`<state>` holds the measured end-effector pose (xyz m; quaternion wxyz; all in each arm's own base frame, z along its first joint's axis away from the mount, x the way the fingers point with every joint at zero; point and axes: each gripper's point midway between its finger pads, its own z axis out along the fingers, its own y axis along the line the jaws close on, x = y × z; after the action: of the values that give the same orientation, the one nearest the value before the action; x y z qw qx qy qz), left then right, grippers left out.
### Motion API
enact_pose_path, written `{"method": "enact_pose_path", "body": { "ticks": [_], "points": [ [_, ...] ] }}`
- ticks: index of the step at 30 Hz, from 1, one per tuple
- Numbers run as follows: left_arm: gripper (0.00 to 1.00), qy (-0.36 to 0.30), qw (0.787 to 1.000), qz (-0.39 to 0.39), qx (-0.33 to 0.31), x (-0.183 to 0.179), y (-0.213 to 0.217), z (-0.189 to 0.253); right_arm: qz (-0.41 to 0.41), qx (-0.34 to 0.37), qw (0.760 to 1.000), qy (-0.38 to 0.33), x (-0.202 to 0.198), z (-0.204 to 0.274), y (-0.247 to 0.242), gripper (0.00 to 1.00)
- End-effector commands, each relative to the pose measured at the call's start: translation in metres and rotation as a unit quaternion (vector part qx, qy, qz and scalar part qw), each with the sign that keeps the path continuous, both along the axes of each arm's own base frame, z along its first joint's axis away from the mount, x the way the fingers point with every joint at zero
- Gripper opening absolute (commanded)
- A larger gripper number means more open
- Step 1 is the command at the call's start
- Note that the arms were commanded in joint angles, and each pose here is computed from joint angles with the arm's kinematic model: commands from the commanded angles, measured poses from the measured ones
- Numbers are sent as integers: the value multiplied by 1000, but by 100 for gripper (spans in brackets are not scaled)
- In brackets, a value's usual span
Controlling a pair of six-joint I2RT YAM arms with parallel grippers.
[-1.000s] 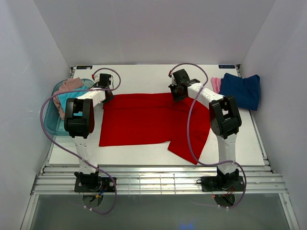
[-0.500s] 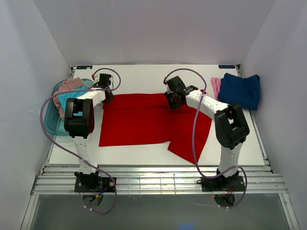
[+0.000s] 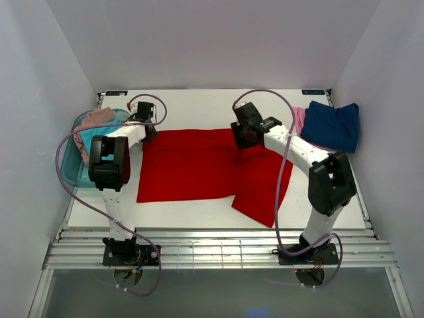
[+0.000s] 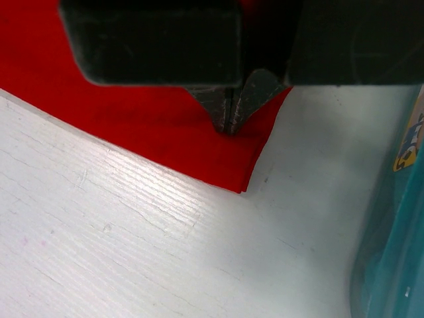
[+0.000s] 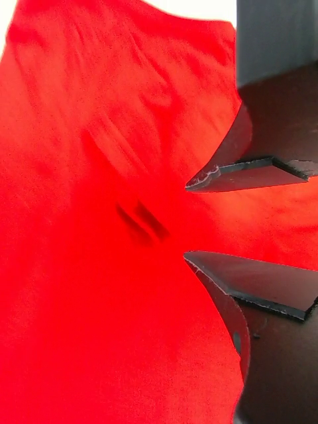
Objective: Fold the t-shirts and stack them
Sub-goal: Fold the flattened tshirt in 1/3 of the way
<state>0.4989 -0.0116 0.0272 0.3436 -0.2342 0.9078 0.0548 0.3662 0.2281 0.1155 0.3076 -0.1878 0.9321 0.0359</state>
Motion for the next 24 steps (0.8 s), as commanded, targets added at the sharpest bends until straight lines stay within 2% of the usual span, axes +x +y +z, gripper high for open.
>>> {"method": "enact_pose_path", "body": {
  "ticks": [1,7,13,24],
  "points": [
    [7,-17,1000,-8,-10,-4,-3,24,-67,-11,997,-36,44,9,-36,47],
    [8,-17,1000,-7,-4,-8,-1,23,-81,-12,997,-18,79,-25,-62,45],
    [8,-14,1000,-9,-1,-7,0,21,-62,-7,998,-20,103,-44,-65,45],
    [8,-11,1000,-11,0,-6,0,18,-32,28,998,-39,114,-29,-52,44]
  ]
}}
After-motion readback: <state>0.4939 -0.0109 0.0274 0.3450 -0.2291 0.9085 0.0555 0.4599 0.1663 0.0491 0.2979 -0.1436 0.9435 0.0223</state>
